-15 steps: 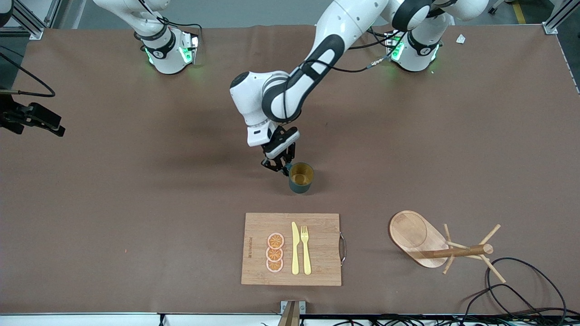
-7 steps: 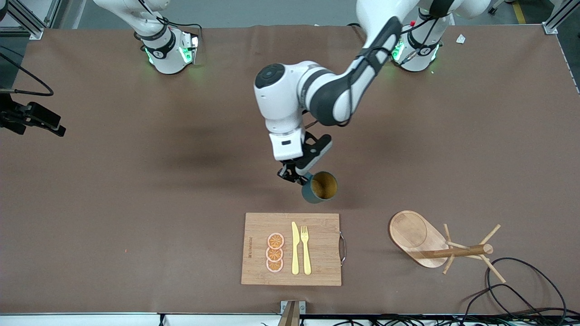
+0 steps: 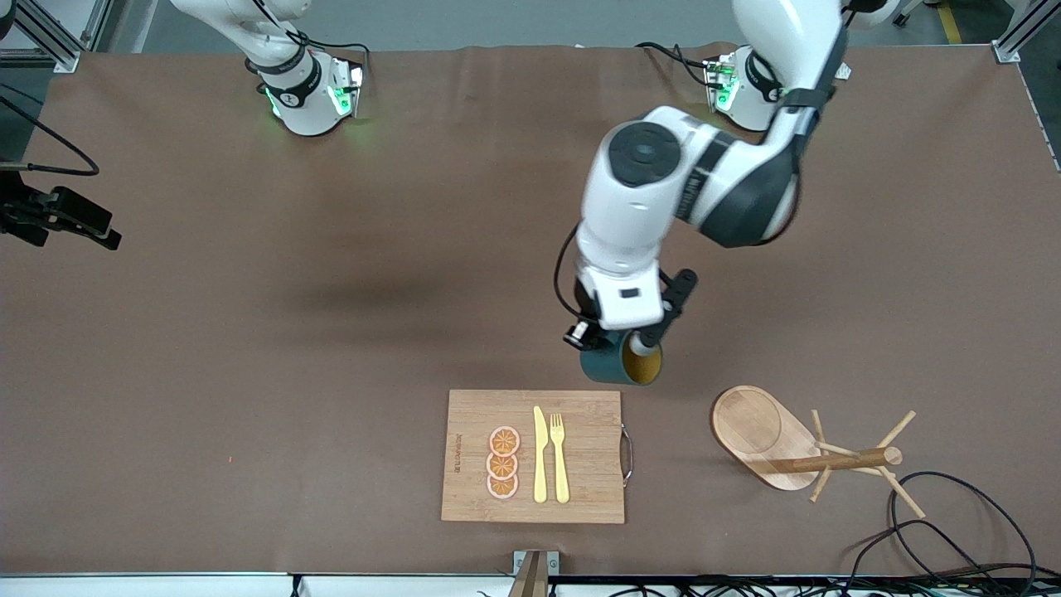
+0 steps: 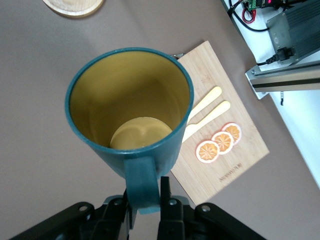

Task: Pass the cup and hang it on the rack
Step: 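Lift the mug with the left gripper and carry it to the rack, then lower the mug handle onto a rack peg with the left gripper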

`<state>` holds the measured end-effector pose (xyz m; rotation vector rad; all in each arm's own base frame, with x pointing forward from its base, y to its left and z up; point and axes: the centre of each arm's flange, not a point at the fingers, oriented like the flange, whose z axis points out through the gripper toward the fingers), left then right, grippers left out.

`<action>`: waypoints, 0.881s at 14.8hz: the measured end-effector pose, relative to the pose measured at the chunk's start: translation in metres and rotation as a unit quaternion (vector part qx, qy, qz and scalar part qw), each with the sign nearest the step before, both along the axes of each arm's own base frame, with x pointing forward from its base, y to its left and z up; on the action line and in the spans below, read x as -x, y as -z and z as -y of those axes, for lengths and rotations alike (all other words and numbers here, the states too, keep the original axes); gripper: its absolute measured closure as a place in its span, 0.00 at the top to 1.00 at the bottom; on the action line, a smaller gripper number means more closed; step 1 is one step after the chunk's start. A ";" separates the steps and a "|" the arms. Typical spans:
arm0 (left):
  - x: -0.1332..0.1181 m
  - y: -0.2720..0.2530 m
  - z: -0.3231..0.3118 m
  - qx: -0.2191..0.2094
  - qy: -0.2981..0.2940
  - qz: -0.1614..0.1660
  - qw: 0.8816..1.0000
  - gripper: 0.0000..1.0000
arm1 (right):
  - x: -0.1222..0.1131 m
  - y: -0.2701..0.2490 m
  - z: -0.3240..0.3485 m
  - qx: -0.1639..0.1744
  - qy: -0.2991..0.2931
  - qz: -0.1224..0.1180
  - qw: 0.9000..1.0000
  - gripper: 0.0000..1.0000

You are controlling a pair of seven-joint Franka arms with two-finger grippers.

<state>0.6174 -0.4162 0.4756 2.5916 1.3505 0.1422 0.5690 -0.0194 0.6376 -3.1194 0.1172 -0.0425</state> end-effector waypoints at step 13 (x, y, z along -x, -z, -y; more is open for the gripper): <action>-0.104 -0.032 -0.218 0.360 -0.087 -0.050 0.928 0.21 | 0.000 0.000 -0.004 0.000 -0.003 0.000 1.000 1.00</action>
